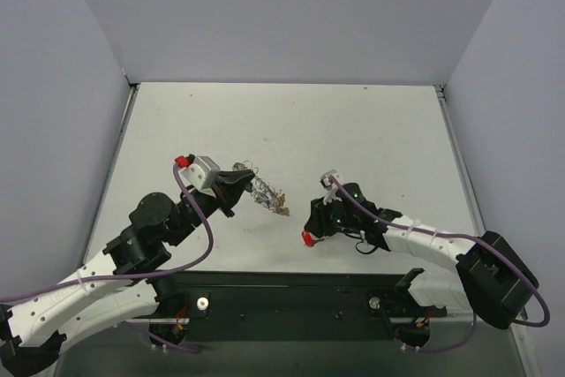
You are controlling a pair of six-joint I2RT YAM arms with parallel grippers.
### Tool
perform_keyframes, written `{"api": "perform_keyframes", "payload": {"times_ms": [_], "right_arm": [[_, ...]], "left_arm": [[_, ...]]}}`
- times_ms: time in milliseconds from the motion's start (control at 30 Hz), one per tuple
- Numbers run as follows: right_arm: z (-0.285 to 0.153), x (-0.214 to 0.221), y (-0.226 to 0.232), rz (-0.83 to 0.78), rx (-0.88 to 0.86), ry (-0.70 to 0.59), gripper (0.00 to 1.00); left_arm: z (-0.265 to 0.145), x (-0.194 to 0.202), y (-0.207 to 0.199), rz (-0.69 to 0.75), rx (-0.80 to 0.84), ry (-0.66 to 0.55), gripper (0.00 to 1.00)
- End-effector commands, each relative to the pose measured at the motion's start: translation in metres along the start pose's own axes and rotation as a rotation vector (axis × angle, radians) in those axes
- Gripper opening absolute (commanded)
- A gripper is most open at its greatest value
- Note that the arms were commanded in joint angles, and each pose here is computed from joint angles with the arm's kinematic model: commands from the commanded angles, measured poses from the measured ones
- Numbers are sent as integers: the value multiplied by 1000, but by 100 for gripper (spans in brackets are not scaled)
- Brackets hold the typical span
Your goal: Put the keys on the keyring
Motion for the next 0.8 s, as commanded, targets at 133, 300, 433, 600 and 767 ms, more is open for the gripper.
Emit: {"api": "perform_keyframes", "payload": {"times_ms": [133,300,433,600,767], "right_arm": [[-8,-1,27,-70,-28,45,37],[-14,11,29,-198,80,77,40],[-10,23,27,-286,167,113,40],[-6,23,21,-345,276,132,37],[0,29,17,-391,334,159,37]], "left_arm": [[-5,-33,11,-20,-40,-98,0],[-6,-28,10,-21,-42,-84,0],[-8,-27,12,-22,-46,-82,0],[-11,-29,12,-27,-44,-87,0],[-13,-29,11,-32,-41,-89,0]]}}
Point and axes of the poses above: each gripper's point midway between its finger pads, its own z axis out along the fingers, its own y axis along the line the jaws close on, x = y × z, the point moved 2 cm from there along -z, back along the fingers, and after that the axes turned 15 degrees about z, right-handed, at the moved point
